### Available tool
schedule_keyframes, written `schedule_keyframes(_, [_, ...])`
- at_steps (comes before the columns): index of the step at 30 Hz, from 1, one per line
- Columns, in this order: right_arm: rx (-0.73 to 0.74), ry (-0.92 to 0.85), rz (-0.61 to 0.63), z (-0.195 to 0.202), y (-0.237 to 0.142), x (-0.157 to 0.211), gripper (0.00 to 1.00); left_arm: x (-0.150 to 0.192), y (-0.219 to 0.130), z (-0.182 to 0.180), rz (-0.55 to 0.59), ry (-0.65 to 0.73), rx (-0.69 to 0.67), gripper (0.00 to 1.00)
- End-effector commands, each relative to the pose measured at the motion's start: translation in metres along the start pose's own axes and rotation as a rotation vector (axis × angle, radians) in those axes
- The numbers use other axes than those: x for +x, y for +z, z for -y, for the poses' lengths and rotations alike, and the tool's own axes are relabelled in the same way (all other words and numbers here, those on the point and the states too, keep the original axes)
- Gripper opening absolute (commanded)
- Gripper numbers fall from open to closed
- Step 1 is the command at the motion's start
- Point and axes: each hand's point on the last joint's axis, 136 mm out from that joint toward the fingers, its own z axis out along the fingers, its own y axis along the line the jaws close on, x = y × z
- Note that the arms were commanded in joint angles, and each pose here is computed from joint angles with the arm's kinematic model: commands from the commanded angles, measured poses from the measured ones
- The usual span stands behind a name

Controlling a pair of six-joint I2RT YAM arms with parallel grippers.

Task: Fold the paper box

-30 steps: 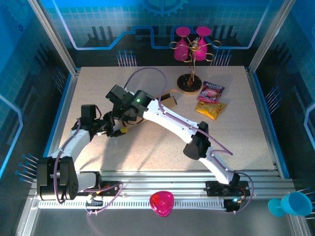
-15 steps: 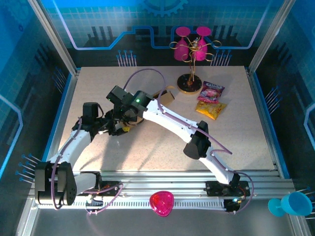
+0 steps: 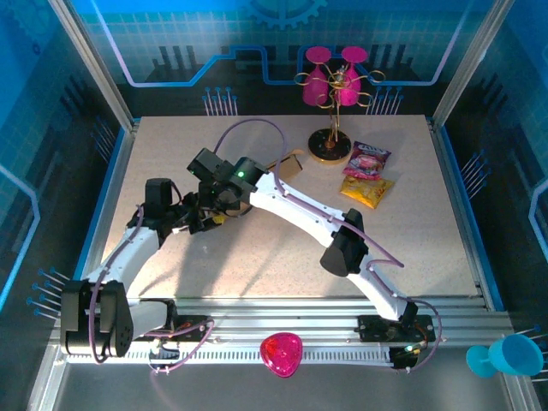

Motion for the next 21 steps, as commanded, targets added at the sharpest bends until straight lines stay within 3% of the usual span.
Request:
schedule_keyframes(1, [-0.076,-0.062,-0.024,-0.012,-0.021,-0.001,0.0,-0.005,0.006,-0.004,-0.004,-0.048,-0.008,0.54])
schedule_keyframes(10, [-0.118,-0.111,-0.042,-0.018,-0.02,-0.002,0.0,-0.004,0.014,0.0,-0.024,-0.041,-0.011,0.67])
schedule_keyframes(21, [-0.151,-0.093,-0.059,-0.023,-0.017,-0.002,0.0,-0.011,0.032,0.009,-0.024,-0.069,0.014,0.68])
